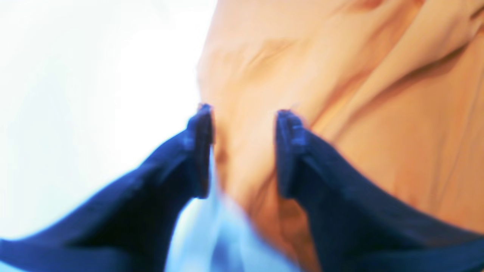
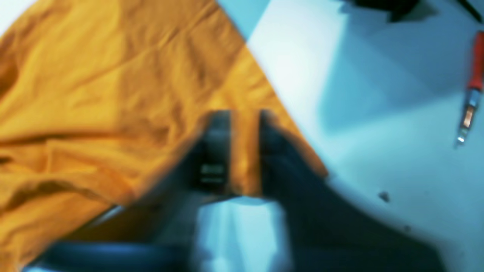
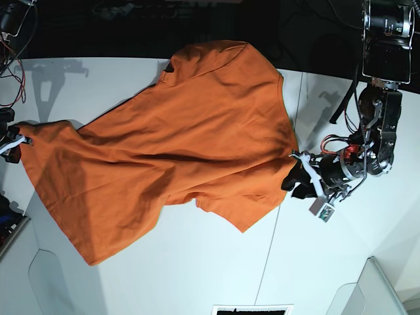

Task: Layout the t-shirt on the table in an organized manner, then fold the t-shirt properly
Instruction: 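Release the hem with the right gripper and grasp the shirt edge with the left gripper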

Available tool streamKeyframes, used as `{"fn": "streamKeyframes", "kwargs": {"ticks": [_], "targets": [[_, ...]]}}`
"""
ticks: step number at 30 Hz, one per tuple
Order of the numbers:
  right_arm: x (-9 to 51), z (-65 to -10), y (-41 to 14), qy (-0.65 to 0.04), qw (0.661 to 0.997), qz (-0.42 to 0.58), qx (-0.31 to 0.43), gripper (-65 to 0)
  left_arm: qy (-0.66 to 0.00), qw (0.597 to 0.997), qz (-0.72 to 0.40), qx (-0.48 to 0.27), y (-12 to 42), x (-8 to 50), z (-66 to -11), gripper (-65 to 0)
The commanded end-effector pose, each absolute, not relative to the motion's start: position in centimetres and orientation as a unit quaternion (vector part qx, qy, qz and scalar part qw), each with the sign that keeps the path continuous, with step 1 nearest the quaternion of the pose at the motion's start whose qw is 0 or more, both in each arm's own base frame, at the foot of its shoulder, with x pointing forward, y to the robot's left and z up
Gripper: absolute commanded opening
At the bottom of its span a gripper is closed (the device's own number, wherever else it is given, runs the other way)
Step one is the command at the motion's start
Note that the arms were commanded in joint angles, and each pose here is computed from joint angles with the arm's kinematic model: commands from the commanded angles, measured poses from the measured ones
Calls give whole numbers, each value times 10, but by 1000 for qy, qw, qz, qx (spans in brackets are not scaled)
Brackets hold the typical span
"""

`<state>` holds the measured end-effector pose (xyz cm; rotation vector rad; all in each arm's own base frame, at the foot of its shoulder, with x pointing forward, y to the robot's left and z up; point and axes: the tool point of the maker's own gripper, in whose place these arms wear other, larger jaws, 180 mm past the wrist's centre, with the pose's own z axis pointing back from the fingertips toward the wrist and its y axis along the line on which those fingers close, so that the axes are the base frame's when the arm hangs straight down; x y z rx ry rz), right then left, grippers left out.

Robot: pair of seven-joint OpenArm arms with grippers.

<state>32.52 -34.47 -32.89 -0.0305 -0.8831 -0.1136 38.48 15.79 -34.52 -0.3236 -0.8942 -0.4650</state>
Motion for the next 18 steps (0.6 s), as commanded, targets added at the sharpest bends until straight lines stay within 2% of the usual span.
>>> {"fn": "streamKeyframes", "kwargs": {"ticks": [1, 4, 7, 11, 18], "targets": [[337, -314, -346, -456, 889, -41, -26, -650, -464, 844, -225, -149, 155, 404, -321, -468], [344, -326, -330, -463, 885, -10, -36, -650, -466, 839, -246, -135, 131, 419, -326, -572], [350, -344, -306, -453, 891, 13, -28, -650, -437, 849, -271, -123, 111, 424, -350, -621], [365, -374, -276, -425, 905, 18, 2, -650, -405, 865, -273, -115, 101, 431, -382, -622], [363, -411, -269, -374, 927, 19, 8, -650, -361, 900, -240, -34, 153, 440, -415, -622]]}}
